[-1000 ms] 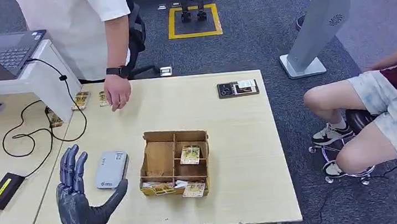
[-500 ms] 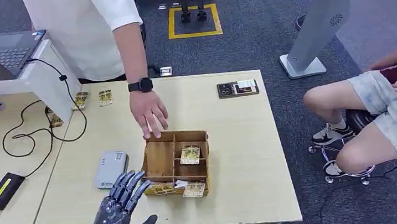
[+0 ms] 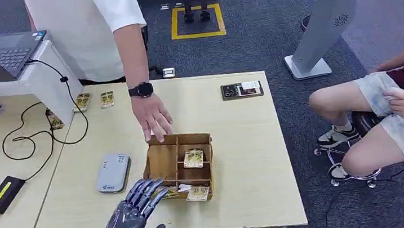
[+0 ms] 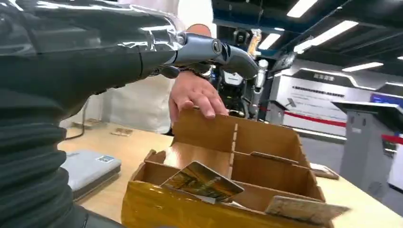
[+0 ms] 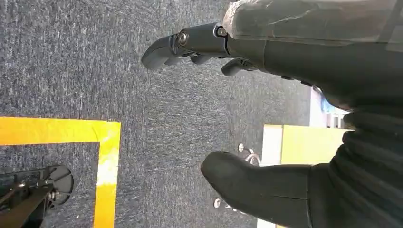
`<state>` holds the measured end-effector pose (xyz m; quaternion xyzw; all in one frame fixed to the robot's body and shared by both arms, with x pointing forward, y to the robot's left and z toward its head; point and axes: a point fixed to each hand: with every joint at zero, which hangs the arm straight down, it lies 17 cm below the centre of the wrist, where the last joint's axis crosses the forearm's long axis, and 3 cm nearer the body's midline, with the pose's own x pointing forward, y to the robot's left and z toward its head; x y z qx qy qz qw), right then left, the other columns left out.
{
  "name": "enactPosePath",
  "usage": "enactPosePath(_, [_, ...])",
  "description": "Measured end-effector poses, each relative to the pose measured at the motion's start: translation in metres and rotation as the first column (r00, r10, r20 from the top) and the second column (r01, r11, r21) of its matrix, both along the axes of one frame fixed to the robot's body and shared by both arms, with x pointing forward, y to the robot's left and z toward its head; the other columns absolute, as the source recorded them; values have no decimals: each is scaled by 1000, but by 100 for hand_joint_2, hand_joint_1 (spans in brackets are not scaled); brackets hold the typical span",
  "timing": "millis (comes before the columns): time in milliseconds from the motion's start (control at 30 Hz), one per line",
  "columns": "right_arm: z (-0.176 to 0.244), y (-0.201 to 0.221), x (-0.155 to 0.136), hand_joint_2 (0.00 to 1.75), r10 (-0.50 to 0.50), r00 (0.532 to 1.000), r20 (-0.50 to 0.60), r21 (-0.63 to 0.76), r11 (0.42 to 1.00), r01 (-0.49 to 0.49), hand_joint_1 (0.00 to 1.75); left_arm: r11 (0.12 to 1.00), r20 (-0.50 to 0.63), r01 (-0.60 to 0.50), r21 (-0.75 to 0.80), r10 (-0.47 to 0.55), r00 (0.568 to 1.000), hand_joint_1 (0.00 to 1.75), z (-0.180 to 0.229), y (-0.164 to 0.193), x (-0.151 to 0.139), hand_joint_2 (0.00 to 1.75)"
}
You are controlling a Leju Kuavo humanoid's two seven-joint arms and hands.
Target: Pass the card to the sensor for recognition and then transmit it.
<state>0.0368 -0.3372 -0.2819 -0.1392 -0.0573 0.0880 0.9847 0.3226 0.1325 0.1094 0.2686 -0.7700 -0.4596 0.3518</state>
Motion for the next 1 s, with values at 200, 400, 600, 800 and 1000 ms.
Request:
enactPosePath(200, [0, 2, 0, 175, 0, 1000, -1, 4, 1000, 0, 0, 1000, 2, -22, -4, 22, 1000, 0, -4, -2, 2, 175])
enactPosePath(400, [0, 1, -2, 175, 1, 1000, -7, -4, 1000, -1, 0, 992, 59, -127, 17, 126, 990, 0, -1, -1, 12, 175])
enactPosePath(600, [0, 1, -2, 175, 9, 1000, -12, -5, 1000, -9, 0, 981, 69, -186, 49, 182, 981, 0, -6, -9, 24, 175])
enactPosePath(800, [0, 2, -3, 175, 9, 1000, -14, -5, 1000, -9, 0, 977, 68, -203, 63, 199, 978, 0, -10, -14, 28, 175])
enactPosePath(1000, [0, 1, -3, 175, 9, 1000, -15, -7, 1000, -9, 0, 972, 61, -217, 85, 213, 975, 166, -16, -19, 30, 175])
